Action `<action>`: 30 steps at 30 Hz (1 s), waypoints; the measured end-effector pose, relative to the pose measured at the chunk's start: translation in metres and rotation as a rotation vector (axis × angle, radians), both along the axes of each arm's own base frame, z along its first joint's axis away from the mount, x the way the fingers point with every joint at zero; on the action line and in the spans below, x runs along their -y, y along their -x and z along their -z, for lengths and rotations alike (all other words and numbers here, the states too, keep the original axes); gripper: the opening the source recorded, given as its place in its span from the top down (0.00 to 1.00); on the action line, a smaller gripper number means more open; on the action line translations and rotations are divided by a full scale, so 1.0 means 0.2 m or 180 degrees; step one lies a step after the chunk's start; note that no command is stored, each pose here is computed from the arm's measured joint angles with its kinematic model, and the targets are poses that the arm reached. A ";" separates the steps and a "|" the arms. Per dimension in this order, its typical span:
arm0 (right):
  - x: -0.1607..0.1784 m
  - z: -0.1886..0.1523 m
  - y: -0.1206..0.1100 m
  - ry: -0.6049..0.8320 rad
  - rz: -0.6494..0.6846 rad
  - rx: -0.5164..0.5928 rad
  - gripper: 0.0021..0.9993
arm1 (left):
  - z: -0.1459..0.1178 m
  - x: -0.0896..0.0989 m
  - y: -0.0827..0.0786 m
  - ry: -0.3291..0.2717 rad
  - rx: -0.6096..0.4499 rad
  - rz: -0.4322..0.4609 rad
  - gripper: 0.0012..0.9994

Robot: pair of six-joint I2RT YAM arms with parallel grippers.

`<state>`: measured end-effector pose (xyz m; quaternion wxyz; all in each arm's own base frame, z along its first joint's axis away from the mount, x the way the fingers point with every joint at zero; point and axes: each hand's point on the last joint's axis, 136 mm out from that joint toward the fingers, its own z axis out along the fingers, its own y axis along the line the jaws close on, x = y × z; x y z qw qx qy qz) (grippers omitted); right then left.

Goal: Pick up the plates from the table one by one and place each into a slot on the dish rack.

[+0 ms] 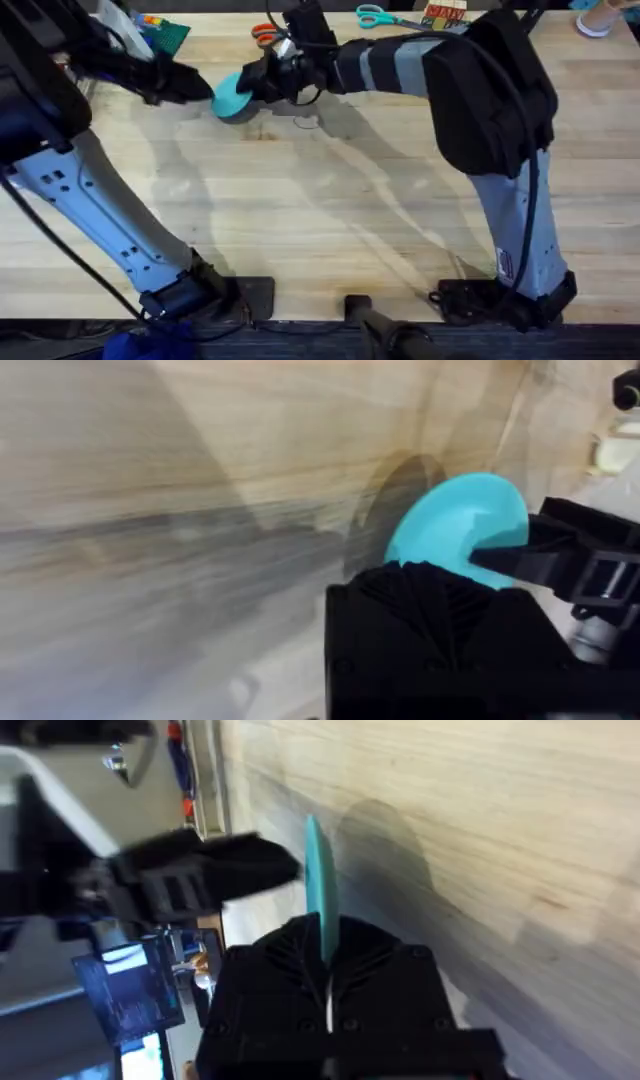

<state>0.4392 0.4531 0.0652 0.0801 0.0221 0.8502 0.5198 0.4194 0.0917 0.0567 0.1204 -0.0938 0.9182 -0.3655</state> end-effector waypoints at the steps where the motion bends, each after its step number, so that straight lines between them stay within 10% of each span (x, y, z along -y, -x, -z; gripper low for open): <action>1: 0.03 -0.01 -0.02 -0.0031 -0.0055 0.0063 0.97 | -0.16 -0.07 -0.03 -0.0251 0.0158 -0.0023 0.96; 11: 0.20 -0.03 -0.07 0.0197 -0.0200 0.0292 0.97 | -0.76 -0.11 -0.02 -0.0715 0.0772 -0.0062 0.96; 30: 0.65 -0.67 0.01 0.0964 -0.0531 0.1521 0.97 | -1.19 0.29 0.26 -0.0974 0.1088 0.0387 0.96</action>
